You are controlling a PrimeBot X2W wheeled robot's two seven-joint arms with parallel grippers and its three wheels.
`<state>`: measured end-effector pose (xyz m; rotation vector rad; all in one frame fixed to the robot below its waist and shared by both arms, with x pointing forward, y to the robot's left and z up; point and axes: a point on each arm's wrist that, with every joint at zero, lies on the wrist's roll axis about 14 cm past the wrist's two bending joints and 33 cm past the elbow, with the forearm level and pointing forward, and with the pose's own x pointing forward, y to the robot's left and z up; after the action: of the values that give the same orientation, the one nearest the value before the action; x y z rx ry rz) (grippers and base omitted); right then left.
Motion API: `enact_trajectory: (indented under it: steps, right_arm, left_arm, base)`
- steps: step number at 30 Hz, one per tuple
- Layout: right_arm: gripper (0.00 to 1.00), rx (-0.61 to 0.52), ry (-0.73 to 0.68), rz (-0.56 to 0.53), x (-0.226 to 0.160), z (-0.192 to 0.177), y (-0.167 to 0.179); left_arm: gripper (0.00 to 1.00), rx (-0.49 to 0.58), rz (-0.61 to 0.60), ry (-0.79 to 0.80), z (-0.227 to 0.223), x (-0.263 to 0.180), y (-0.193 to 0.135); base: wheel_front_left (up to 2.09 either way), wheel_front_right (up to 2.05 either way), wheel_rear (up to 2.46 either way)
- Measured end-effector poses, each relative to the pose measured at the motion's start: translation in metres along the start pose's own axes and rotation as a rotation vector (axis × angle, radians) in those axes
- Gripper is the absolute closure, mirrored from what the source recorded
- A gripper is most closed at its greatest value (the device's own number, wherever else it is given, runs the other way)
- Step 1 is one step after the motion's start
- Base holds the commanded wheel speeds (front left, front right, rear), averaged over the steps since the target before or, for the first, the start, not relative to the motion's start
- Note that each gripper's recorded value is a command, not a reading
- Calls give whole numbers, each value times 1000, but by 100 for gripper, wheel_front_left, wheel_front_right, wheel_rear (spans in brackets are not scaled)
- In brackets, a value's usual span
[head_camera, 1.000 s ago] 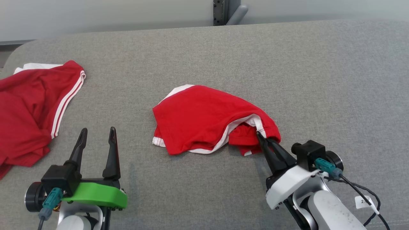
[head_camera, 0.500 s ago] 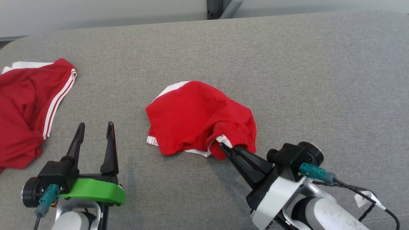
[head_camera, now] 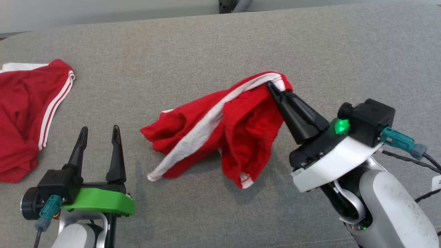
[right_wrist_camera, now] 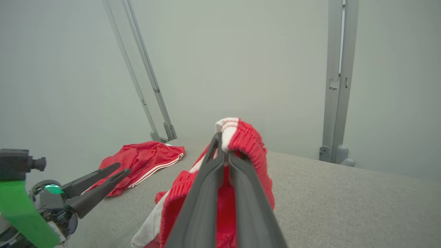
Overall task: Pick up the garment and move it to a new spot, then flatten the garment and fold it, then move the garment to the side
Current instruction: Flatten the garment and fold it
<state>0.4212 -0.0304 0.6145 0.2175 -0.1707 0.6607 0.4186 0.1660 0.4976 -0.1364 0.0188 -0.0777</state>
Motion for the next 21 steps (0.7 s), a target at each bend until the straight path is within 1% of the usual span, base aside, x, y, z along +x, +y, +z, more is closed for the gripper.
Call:
enact_trajectory:
  steps: [6,10,12,15,20,21]
  right_arm:
    - [100,45,160,-256,-41,-59,-76]
    - [100,71,258,-393,-70,-98,-116]
    - [100,101,295,-448,-82,-117,-130]
    - [100,117,306,-489,-88,-131,-144]
    - [100,130,305,-504,-89,-142,-150]
    - [92,127,301,-503,-88,-142,-150]
  left_arm:
    - [0,-8,-13,21,-9,8,-5]
    - [0,-12,-39,32,-15,18,-12]
    - [0,-12,-51,39,-18,23,-15]
    - [0,-10,-64,45,-22,29,-17]
    - [0,-7,-68,51,-25,32,-17]
    - [0,-6,-67,48,-25,32,-17]
  base:
    - [0,0,0]
    - [0,0,0]
    - [0,0,0]
    - [0,0,0]
    - [0,0,0]
    - [0,0,0]
